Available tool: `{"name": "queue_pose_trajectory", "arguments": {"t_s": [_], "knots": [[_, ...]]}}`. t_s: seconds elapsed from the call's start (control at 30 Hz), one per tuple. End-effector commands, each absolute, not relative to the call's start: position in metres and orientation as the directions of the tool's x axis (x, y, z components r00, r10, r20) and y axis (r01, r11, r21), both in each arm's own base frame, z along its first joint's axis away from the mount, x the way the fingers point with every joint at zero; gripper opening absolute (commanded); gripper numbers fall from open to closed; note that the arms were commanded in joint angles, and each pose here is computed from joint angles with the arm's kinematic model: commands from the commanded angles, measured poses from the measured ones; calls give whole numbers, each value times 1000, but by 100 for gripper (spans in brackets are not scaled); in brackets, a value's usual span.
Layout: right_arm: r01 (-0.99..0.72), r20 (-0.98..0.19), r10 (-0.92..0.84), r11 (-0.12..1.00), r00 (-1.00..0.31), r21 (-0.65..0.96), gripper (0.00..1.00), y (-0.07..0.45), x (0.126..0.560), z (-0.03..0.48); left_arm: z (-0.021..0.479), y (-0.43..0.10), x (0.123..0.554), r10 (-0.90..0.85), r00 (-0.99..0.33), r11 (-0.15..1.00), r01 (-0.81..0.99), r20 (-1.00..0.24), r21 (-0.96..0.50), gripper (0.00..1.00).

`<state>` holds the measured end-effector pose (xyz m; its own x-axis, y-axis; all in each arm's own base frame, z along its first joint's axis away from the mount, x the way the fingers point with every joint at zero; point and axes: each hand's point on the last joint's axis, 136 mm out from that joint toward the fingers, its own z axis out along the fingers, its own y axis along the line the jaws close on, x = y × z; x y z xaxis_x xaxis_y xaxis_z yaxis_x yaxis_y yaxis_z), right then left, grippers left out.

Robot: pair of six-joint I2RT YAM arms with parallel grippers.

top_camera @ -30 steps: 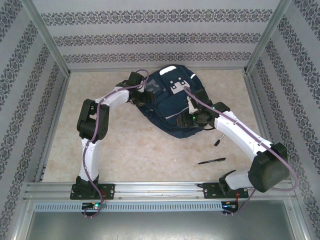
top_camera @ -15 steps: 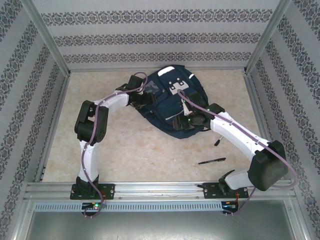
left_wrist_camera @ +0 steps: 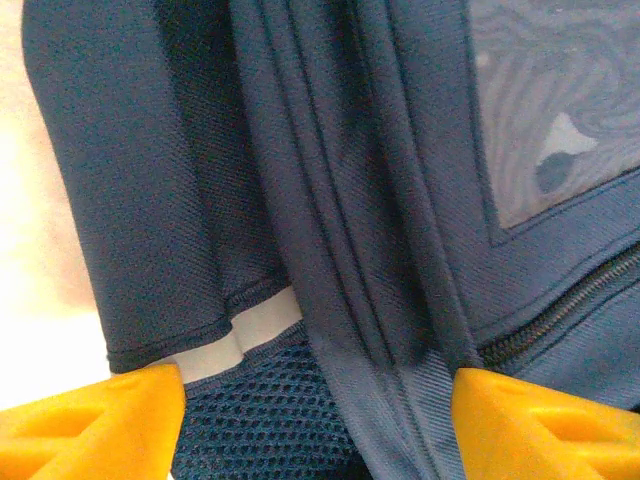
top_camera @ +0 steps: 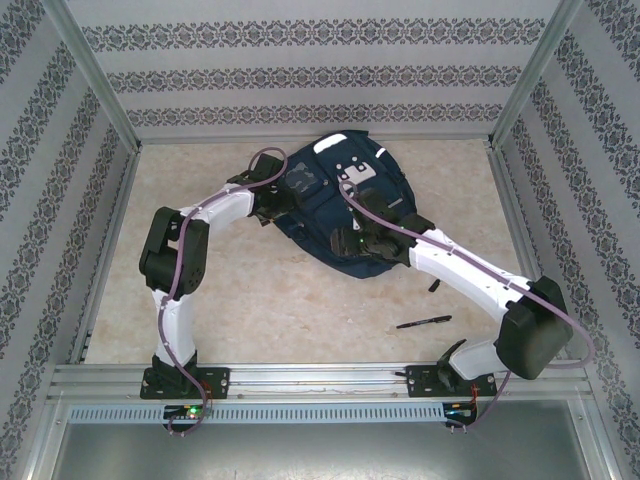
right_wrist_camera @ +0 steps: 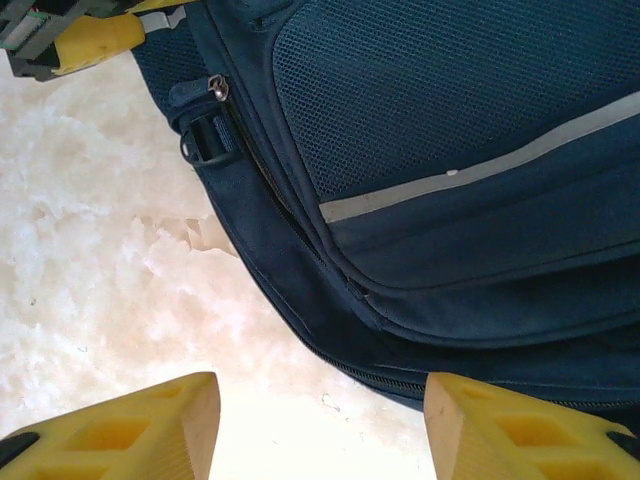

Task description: Pack books, pencil case, and school supplies into a backpack

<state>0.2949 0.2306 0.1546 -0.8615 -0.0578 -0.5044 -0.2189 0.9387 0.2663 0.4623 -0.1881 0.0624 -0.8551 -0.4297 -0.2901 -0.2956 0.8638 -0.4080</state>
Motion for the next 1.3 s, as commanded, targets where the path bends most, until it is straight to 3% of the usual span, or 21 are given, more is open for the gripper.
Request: {"name": "queue_pose_trajectory", "arguments": {"t_s": [0.0, 0.2, 0.3, 0.37, 0.47, 0.7, 0.9, 1.27], "knots": [[-221, -536, -43, 937, -843, 272, 56, 242, 305, 163, 53, -186, 467, -451, -850, 858, -330, -272, -393, 70], [-255, -537, -77, 930, -840, 265, 55, 257, 303, 162, 47, -207, 483, -428, -872, 845, -293, -238, -446, 57], [-271, -534, -91, 925, -840, 268, 55, 264, 301, 162, 52, -209, 485, -417, -874, 845, -272, -251, -460, 36], [-272, -520, -92, 920, -849, 281, 53, 268, 301, 159, 53, -210, 481, -414, -877, 844, -268, -244, -465, 16], [-243, -492, -78, 928, -867, 281, 53, 271, 305, 153, 56, -211, 466, -412, -884, 834, -268, -223, -482, 2], [-129, -397, -22, 961, -917, 246, 50, 266, 306, 106, 57, -216, 409, -449, -877, 797, -306, -172, -520, 0], [-35, -376, 54, 974, -925, 225, 38, 237, 322, 58, 66, -212, 381, -528, -832, 741, -355, -168, -570, 0], [-122, -435, 10, 954, -900, 275, 32, 256, 426, 47, 73, -221, 344, -556, -819, 708, -377, -143, -597, 0]]}}
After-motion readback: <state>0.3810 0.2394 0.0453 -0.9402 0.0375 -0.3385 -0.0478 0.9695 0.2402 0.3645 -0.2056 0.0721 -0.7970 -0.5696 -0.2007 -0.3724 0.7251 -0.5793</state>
